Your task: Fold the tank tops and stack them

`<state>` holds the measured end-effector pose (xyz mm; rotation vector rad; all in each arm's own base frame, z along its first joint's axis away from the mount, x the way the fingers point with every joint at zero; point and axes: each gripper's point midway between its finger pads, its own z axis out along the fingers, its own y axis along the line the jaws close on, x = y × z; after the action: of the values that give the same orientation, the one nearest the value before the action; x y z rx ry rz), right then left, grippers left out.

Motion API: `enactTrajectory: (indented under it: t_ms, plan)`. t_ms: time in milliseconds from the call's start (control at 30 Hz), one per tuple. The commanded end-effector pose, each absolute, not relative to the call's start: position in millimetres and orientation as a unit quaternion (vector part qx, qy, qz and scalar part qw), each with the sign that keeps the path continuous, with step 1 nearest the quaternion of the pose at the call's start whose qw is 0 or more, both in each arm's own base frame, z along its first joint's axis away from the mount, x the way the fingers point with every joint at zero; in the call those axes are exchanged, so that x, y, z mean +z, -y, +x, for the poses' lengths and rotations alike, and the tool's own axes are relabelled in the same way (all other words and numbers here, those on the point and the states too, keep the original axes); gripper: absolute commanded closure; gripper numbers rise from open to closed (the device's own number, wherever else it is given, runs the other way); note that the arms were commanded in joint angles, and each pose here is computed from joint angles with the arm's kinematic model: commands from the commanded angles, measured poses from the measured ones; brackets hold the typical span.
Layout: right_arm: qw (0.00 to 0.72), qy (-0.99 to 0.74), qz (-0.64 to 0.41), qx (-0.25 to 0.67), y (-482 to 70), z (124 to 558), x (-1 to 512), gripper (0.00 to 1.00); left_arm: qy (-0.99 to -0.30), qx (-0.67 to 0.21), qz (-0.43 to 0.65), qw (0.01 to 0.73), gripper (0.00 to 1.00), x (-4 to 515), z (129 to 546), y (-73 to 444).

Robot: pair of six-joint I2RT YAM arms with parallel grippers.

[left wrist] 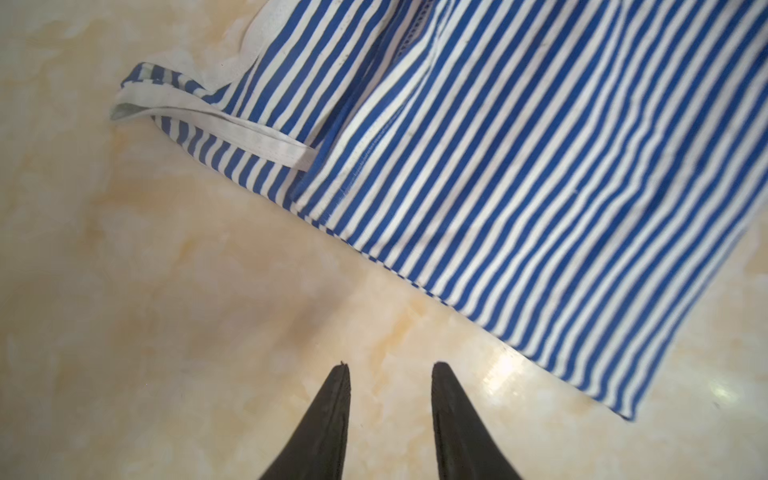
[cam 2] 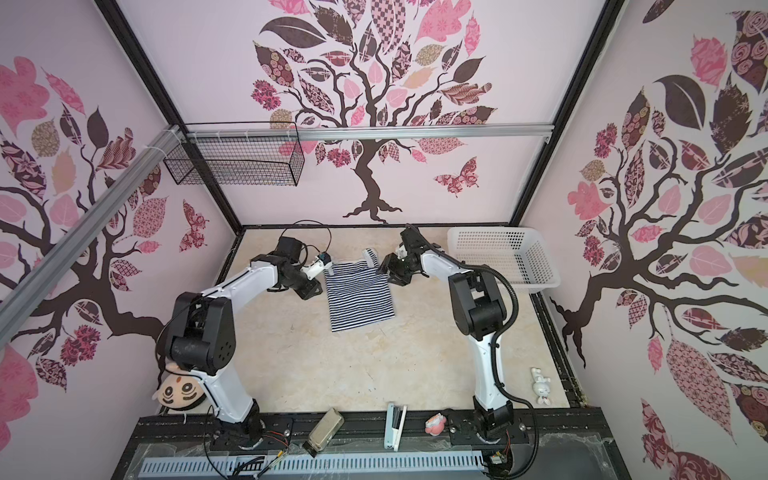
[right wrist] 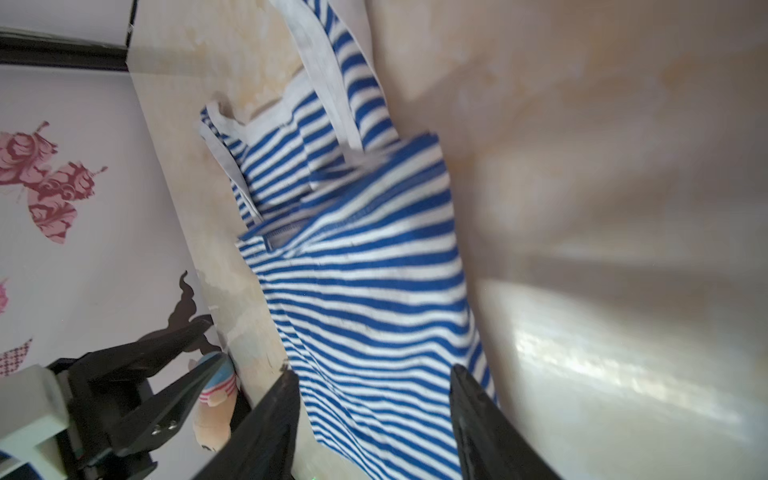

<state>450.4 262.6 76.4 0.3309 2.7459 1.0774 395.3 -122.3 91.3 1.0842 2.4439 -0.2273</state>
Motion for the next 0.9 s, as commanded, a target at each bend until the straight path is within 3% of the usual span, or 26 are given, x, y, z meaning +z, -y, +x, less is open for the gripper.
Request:
enactTrajectory:
  t_ms: [0, 300, 567, 867]
  plan:
    - [0.115, -0.927, 0.099, 0.344, -244.9, 428.4, 99.5, 0.4, -0.882, -0.134, 0.393, 0.221, 0.62, 99.1, 361.4, 134.7]
    - [0.085, -0.934, 0.083, 0.338, -232.8, 371.6, 64.5, 0.45, -0.874, -0.183, 0.421, 0.159, 0.57, 70.9, 303.1, 152.2]
    - [0.072, -0.937, 0.069, 0.336, -239.9, 359.9, 51.5, 0.56, -0.881, -0.196, 0.41, 0.131, 0.57, 50.1, 307.5, 157.7]
    - [0.074, -0.938, 0.065, 0.333, -242.8, 369.0, 52.3, 0.6, -0.887, -0.205, 0.393, 0.132, 0.57, 49.6, 319.8, 161.7]
